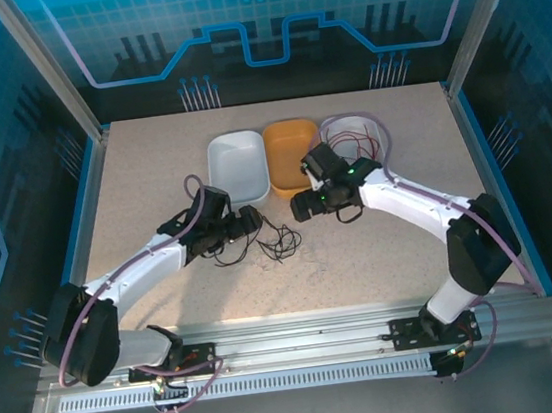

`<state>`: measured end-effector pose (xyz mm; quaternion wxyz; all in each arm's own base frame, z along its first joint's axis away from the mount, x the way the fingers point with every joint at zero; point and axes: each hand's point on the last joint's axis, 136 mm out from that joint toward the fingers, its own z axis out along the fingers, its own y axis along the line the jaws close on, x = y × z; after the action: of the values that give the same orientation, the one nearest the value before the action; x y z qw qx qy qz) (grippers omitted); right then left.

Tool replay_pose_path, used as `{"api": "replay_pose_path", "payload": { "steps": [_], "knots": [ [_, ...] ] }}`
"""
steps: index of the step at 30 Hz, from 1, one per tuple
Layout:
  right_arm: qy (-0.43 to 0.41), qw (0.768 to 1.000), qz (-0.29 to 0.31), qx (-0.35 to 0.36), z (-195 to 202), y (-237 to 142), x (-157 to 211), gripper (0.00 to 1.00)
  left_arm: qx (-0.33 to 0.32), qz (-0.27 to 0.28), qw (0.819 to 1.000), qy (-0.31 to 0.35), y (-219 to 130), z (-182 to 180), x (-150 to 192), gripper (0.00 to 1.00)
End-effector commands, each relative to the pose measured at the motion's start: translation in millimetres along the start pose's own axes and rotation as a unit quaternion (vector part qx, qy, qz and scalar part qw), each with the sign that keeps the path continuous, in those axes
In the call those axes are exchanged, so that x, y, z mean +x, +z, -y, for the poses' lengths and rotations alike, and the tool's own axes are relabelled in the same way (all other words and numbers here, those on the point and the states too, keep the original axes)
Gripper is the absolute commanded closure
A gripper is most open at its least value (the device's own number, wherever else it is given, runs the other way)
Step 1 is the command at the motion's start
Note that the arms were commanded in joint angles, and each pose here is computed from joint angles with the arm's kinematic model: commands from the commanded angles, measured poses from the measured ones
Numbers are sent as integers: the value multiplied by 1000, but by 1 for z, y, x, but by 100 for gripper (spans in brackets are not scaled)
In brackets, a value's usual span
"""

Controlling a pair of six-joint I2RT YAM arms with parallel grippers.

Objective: Untangle the cables

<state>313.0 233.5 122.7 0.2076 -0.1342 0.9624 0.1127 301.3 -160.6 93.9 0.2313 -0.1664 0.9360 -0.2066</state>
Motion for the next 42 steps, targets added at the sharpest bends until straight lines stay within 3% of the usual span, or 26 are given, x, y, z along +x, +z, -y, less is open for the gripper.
{"api": "replay_pose_path", "payload": {
  "steps": [1,6,11,16,26,32,42],
  "knots": [
    [8,1000,13,-25,-31,5,-7,15,-26,-11,999,-34,1,-19,2,2],
    [-14,999,7,-50,-70,10,-9,25,-33,-15,995,-93,7,-48,6,1],
    [-48,999,-21,-11,-86,20,-4,31,-15,-26,990,-134,12,-61,11,2],
    [-50,998,-31,22,-82,22,2,32,-47,-28,991,-122,11,-79,12,13],
    [-22,999,14,36,-59,-2,10,0,-114,-77,988,-73,22,-102,22,48],
    [-6,999,22,39,-41,-16,38,0,-102,-93,987,-81,30,-100,30,54],
    [32,996,-34,74,-1,-23,114,0,-79,-98,986,-107,39,-98,37,69]
  ]
}}
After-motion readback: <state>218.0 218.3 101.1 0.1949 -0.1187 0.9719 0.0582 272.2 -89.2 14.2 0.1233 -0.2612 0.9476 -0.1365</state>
